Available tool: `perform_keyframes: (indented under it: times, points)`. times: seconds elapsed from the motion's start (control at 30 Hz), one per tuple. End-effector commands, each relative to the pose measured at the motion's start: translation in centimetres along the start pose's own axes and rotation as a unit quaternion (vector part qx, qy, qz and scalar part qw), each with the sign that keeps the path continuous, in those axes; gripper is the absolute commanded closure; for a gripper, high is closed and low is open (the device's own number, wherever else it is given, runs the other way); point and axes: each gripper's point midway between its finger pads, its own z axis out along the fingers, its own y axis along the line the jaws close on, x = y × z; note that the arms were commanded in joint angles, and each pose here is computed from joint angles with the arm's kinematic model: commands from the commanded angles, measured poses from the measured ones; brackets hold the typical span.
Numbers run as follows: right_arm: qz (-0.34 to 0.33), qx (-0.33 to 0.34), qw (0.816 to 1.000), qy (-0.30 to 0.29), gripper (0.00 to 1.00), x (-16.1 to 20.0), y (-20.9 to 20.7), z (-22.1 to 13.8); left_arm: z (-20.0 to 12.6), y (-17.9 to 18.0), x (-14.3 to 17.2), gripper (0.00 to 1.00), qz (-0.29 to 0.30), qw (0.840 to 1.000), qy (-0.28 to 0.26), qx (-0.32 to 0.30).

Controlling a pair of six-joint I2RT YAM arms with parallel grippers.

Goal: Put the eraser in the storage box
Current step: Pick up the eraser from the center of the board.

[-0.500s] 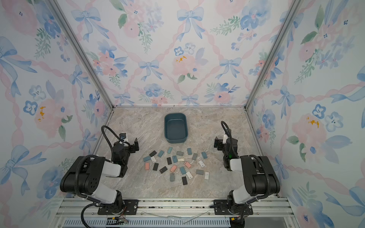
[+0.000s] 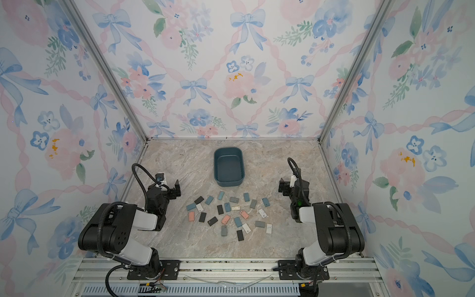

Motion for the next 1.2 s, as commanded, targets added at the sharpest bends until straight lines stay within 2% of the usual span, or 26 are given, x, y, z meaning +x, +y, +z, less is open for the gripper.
perform_keyframes:
  times: [0.0, 0.87, 1.0, 1.07, 1.17]
  points:
    - [-0.004, -0.002, 1.000, -0.015, 0.04, -1.1, 0.0, 0.2, 0.1, -0.1, -1.2, 0.02, -0.004, 1.000, -0.019, 0.003]
    - [-0.008, 0.001, 1.000, -0.017, 0.04, -1.2, 0.1, 0.1, 0.1, -0.1, -1.2, 0.02, -0.004, 1.000, -0.019, 0.003]
    - [-0.015, 0.000, 1.000, -0.014, 0.04, -1.7, 0.4, 0.0, 0.8, -1.2, -2.1, 0.02, 0.011, 0.999, -0.008, 0.031]
    - [-0.017, 0.002, 1.000, -0.016, 0.04, -2.1, 0.5, -0.3, 1.2, -1.3, -2.7, 0.02, 0.016, 0.999, 0.010, 0.029]
    - [-0.020, 0.006, 0.999, -0.027, 0.04, -3.1, 0.4, -1.2, 0.9, -1.6, -4.3, 0.02, 0.027, 0.999, 0.007, 0.021]
